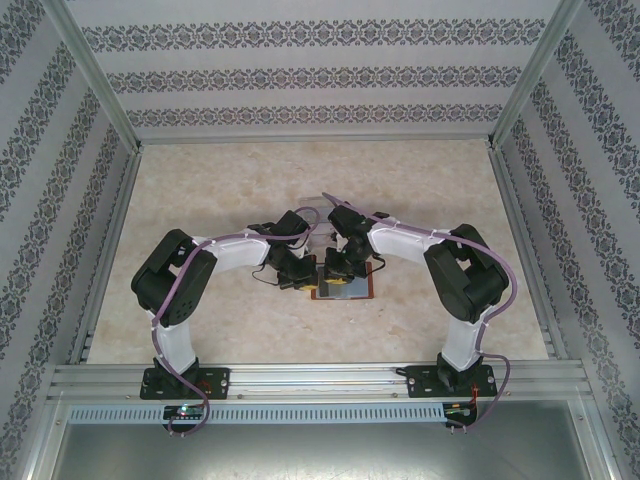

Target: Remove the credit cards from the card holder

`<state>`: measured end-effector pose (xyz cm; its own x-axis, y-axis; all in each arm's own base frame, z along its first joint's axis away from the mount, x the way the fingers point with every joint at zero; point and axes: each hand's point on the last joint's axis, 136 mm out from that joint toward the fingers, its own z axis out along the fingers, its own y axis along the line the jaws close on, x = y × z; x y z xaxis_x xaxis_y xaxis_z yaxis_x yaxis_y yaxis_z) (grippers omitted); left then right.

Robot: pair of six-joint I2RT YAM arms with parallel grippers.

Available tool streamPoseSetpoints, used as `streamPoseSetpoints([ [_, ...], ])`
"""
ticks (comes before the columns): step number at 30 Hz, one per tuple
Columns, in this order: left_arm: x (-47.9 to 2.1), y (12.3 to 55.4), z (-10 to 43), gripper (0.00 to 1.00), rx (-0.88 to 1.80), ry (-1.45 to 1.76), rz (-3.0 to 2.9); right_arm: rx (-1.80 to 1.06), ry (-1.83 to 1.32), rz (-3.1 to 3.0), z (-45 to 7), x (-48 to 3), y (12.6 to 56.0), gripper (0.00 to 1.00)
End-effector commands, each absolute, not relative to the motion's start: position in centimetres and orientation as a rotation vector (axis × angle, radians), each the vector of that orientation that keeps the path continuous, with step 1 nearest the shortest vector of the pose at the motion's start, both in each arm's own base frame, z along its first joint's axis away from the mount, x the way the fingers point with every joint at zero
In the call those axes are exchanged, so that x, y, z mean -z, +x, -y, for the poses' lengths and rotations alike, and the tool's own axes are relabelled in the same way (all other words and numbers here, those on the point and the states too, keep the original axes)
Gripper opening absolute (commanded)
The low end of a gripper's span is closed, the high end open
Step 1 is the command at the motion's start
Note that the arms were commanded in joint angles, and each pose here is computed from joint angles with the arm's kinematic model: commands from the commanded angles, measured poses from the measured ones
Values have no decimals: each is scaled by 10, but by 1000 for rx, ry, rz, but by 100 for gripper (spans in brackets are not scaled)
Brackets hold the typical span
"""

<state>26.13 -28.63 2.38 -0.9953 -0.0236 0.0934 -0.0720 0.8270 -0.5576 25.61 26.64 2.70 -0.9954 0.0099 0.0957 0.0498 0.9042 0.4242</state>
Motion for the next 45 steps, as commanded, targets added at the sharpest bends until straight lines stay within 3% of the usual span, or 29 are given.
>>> streamPoseSetpoints([
  [1, -21, 258, 286, 0, -854, 69, 2928, 572, -16, 2987, -261, -25, 251, 17],
  [16, -44, 277, 314, 0, -1079, 77, 2887, 555, -12, 2993, -257, -27, 248, 15],
  [30, -8, 267, 307, 0, -967, 133, 2847, 529, -8, 3007, -251, -29, 247, 15],
  [45, -8, 267, 305, 0, -947, 115, 2859, 357, 6, 3096, -220, -49, 252, 18],
])
